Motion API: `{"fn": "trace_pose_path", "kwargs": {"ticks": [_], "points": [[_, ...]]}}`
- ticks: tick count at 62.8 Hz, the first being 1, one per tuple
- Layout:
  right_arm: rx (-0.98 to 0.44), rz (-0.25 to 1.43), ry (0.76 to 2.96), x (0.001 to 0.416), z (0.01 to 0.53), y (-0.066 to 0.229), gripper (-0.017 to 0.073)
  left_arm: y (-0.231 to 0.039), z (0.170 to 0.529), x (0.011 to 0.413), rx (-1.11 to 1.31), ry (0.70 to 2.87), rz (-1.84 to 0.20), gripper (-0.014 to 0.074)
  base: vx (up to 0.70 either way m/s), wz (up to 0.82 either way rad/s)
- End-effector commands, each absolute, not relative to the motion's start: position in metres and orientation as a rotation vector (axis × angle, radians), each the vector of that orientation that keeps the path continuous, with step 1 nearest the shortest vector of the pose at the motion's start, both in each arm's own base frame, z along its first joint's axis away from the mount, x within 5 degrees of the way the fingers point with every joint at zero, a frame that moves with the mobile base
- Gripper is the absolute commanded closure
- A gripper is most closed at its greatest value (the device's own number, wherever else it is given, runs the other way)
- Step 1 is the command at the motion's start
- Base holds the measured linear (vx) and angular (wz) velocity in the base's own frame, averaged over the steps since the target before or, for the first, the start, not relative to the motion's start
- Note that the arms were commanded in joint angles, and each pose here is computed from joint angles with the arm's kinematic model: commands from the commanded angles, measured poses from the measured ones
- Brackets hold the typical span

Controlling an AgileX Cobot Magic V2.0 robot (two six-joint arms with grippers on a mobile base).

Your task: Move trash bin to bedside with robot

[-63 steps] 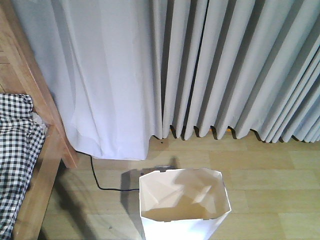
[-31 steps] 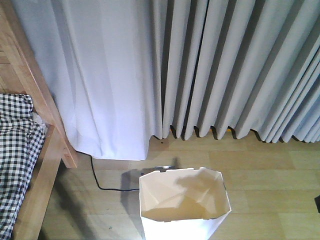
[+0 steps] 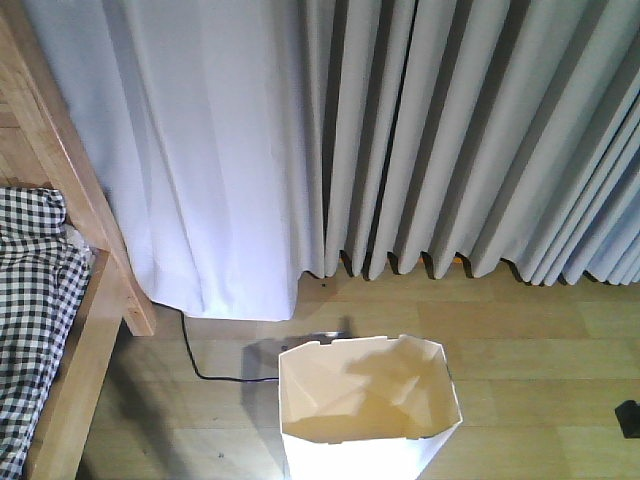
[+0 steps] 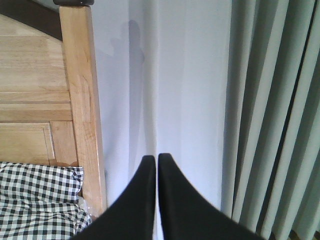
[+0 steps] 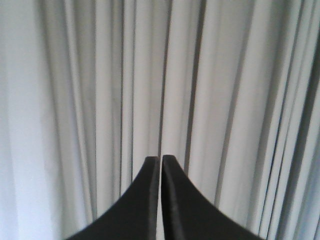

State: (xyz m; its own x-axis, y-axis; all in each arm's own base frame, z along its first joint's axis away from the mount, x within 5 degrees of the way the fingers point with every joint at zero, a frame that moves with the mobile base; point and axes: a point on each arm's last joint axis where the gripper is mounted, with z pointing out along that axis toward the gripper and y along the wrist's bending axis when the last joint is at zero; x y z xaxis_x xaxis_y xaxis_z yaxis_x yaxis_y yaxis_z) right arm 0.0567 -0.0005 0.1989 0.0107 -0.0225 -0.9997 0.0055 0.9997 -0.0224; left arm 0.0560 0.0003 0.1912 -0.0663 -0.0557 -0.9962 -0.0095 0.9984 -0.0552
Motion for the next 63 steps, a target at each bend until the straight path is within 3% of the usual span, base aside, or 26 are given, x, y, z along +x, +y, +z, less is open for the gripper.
{"fn": "trace_pose_path", "kwargs": {"ticks": [1, 63], "points": [[-0.012, -0.023, 1.497, 0.0562, 0.1995, -0.0003, 0.057, 0.0001, 0.1889, 0.0566, -0.06, 1.583, -0.055, 0.0599, 0.0, 0.0], [-0.012, -0.023, 1.497, 0.0562, 0.1995, -0.0003, 0.057, 0.0001, 0.1889, 0.0566, -0.06, 1.583, -0.055, 0.0599, 0.0, 0.0]]}}
